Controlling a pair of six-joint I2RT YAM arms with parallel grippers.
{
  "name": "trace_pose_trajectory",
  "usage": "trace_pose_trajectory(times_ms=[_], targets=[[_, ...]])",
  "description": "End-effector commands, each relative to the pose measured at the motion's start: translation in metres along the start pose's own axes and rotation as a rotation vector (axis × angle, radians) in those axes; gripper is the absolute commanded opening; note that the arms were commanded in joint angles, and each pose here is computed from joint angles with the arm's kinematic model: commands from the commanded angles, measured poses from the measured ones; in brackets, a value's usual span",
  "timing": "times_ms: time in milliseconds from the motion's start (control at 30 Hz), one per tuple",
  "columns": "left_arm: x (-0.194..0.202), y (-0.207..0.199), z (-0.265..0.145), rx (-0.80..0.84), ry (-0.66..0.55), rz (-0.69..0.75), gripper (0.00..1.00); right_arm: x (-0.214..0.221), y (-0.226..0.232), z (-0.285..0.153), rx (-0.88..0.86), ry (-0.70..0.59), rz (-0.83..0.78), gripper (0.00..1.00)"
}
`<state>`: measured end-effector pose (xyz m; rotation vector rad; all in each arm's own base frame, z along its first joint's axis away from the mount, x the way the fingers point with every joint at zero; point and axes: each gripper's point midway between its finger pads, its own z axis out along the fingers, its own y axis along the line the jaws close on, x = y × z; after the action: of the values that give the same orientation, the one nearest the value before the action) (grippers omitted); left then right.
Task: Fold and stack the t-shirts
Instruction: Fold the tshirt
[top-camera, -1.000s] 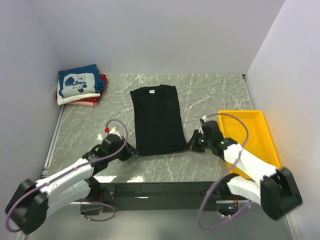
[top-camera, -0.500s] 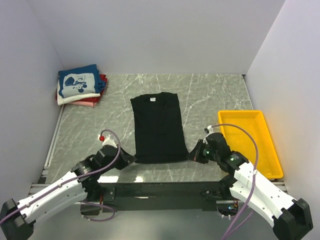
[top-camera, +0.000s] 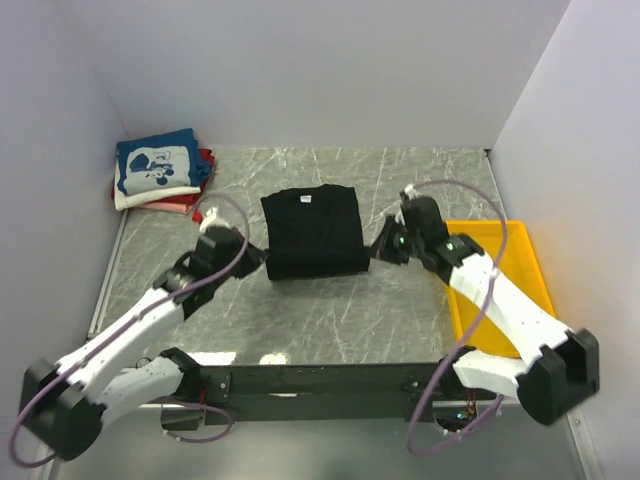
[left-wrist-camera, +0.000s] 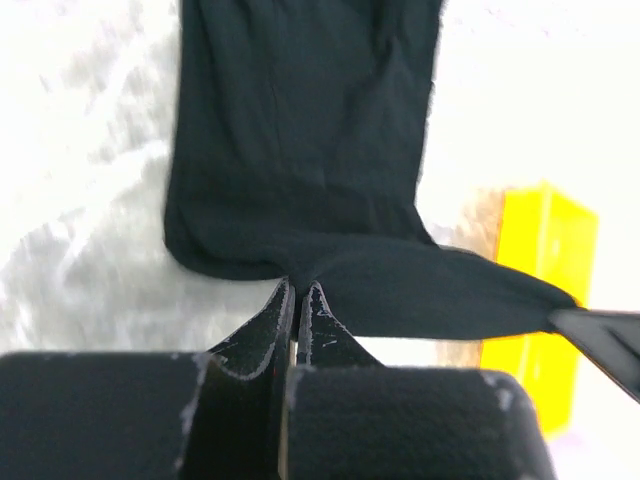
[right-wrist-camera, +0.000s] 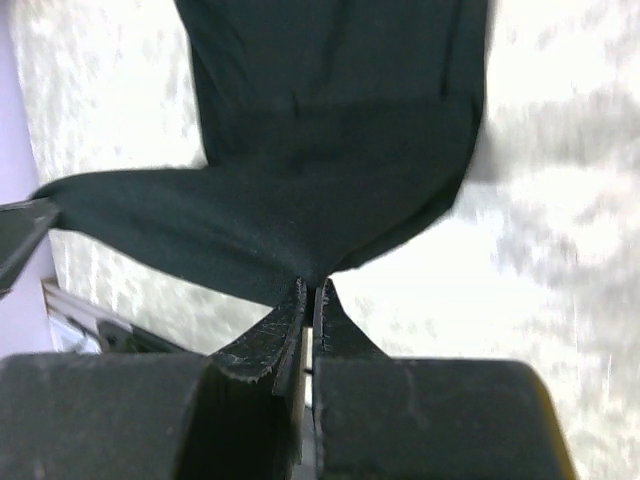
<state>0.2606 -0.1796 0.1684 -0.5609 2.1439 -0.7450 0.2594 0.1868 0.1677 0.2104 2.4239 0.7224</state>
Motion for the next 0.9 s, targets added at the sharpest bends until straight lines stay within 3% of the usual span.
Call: trace_pose_trajectory(times_ms=[0, 200, 467, 700, 867], targets=[[-0.046, -0.022, 0.024, 0.047, -0.049, 0.068, 0.01, -0.056, 0.013, 0.004, 0.019, -0.086, -0.036, 0.00], [-0.090, -0.038, 0.082, 0.026, -0.029, 0.083, 0.00, -0.114, 0.015, 0.048, 0.036, -0.051, 0.015, 0.00], [-0.133, -0.023, 0.164, -0.030, 0.007, -0.009, 0.00, -0.185, 0.009, 0.108, 0.002, -0.020, 0.064, 0.00], [-0.160, 0.003, 0.217, -0.082, 0.012, -0.067, 0.00, -0.217, -0.001, 0.178, -0.046, 0.048, 0.082, 0.00], [-0.175, 0.019, 0.244, -0.106, 0.004, -0.084, 0.00, -0.240, -0.009, 0.207, -0.097, 0.016, 0.075, 0.00]])
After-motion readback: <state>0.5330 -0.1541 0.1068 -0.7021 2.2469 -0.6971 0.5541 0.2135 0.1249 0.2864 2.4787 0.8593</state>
